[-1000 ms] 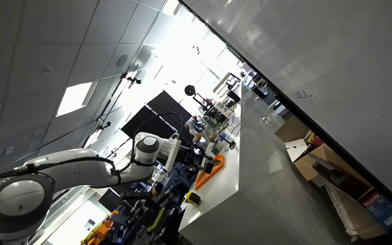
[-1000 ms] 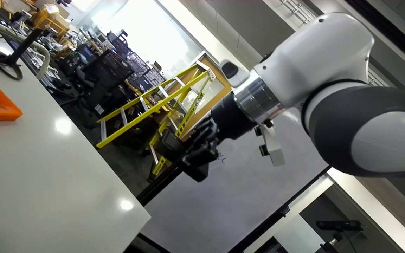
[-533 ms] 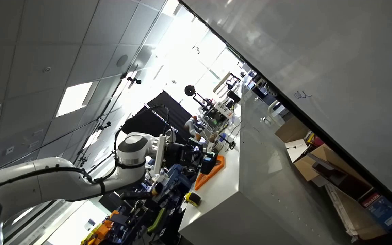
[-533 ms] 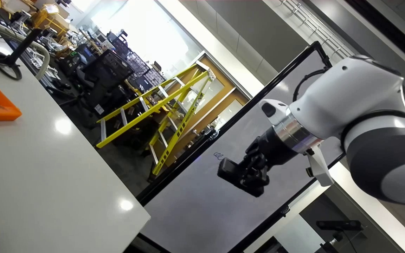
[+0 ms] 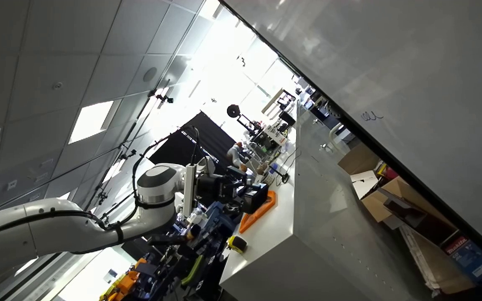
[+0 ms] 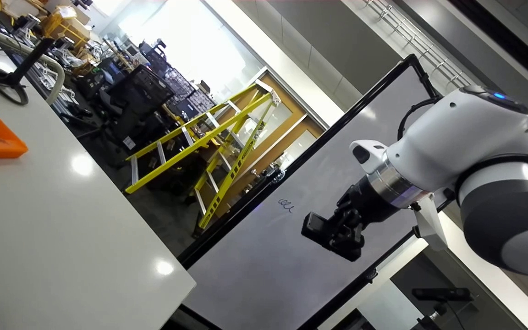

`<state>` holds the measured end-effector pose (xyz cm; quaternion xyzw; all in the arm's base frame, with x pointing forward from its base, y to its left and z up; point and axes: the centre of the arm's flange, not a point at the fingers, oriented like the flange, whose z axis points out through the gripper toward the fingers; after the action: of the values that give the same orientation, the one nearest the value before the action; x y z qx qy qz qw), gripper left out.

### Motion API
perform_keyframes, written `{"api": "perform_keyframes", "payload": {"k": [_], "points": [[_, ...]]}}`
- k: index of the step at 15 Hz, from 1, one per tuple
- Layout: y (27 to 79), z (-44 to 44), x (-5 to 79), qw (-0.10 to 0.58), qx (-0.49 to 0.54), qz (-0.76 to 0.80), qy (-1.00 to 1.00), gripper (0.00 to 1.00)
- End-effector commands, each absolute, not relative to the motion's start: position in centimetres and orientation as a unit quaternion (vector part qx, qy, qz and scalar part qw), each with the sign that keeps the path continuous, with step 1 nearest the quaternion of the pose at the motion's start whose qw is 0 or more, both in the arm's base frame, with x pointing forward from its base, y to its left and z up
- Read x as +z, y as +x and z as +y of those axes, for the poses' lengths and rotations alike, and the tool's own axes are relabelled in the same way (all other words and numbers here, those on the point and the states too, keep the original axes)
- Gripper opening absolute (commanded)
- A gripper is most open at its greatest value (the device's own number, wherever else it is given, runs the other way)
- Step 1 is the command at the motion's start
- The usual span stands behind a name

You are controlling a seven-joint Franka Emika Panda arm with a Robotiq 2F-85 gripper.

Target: Use the duster to erase the writings on the white board

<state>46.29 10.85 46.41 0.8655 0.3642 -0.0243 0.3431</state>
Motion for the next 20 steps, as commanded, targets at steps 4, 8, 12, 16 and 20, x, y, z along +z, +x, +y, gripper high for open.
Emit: {"api": "perform_keyframes", "payload": {"k": [4, 8, 12, 16, 20], "points": [[46.4, 7.7, 47.2, 0.444, -0.039, 0.384, 0.808, 0.30], [46.5, 3.3, 47.9, 0.521, -0.049, 0.437, 0.732, 0.30], [46.3, 0.7, 47.5, 0.577, -0.018, 0.455, 0.678, 0.30], [44.6, -1.2, 46.4, 0.608, 0.030, 0.413, 0.677, 0.30], [45.9, -0.6, 46.2, 0.601, 0.011, 0.415, 0.683, 0.55]]}}
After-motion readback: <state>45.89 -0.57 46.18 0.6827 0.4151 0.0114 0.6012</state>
